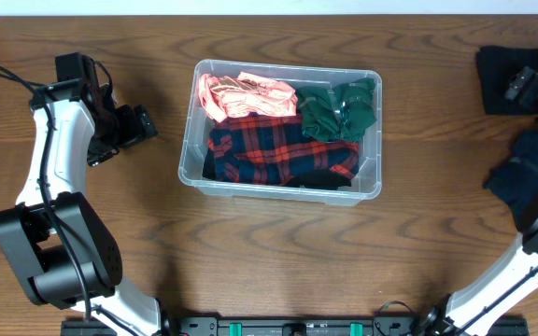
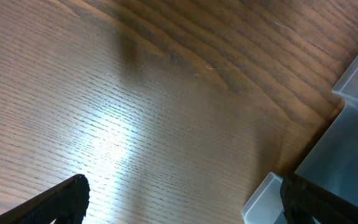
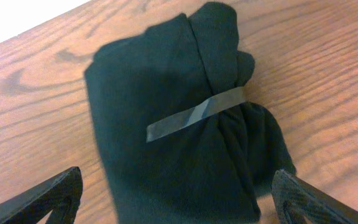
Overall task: Pack container
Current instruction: 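Reach the right gripper to the dark navy garment and grasp it, then carry the navy garment over the bin and lower it in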
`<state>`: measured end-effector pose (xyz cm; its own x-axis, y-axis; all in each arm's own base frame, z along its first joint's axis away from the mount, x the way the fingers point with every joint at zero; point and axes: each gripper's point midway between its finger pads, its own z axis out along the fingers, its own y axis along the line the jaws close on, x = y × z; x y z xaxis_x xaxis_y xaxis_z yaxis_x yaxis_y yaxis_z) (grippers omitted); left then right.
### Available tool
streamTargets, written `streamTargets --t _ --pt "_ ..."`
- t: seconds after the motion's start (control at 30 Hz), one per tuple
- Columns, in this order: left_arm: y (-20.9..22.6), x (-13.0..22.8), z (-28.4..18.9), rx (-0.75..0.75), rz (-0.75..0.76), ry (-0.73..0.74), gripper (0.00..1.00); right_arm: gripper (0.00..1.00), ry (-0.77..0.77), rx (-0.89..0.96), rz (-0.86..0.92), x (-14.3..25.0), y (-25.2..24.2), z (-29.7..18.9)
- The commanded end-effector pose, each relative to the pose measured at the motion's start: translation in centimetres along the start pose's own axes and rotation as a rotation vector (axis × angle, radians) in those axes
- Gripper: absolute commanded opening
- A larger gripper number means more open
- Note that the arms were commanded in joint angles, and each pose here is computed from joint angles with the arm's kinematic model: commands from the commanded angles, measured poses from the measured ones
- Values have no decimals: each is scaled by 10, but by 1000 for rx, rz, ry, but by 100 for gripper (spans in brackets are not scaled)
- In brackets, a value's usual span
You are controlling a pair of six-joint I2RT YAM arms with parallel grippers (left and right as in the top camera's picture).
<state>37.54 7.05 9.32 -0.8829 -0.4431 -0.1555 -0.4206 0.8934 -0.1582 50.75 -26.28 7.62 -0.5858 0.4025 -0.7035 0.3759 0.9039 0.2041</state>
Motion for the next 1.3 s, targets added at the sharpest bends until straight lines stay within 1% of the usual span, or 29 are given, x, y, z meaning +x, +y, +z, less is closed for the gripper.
streamTargets --t 0.0,0.17,0.3,0.33,0.37,0.4,0.43,0.47,0.5,0.53,0.57,0.73,0.87,0.97,1.1,1.17,1.27 --pt "3 2 2 -8 1 7 98 93 18 11 21 15 -16 17" --pt "3 2 2 -8 1 7 98 91 26 33 104 30 -38 35" --pt "3 2 2 -7 1 7 98 76 56 37 116 45 -43 44" --pt "3 2 2 -8 1 7 98 71 65 37 118 50 -44 47" --pt "3 2 2 -8 1 7 98 68 71 36 119 53 -44 49" --pt "3 2 2 -7 1 7 98 63 77 32 121 55 -44 51" --pt "3 2 2 -7 1 7 98 52 81 19 123 57 -42 52" --pt "3 2 2 -8 1 7 98 38 86 3 124 59 -39 53" --pt "3 2 2 -7 1 7 98 17 88 -14 124 59 -35 53" --pt "3 2 2 -7 1 7 98 6 88 -29 125 59 -33 53" --pt "3 2 2 -8 1 7 98 1 85 -56 129 57 -28 52" --pt "3 2 2 -7 1 7 98 1 62 -132 160 41 -12 40" --pt "3 2 2 -7 1 7 98 1 29 -166 178 14 3 11" --pt "3 2 2 -8 1 7 98 1 -8 -222 184 -13 21 -22" --pt "3 2 2 -7 1 7 98 1 -77 -365 137 -51 60 -81" --pt "3 2 2 -8 1 7 98 1 -103 -444 109 -64 82 -112" --pt "3 2 2 -8 1 7 98 1 -116 -558 77 -74 117 -150"
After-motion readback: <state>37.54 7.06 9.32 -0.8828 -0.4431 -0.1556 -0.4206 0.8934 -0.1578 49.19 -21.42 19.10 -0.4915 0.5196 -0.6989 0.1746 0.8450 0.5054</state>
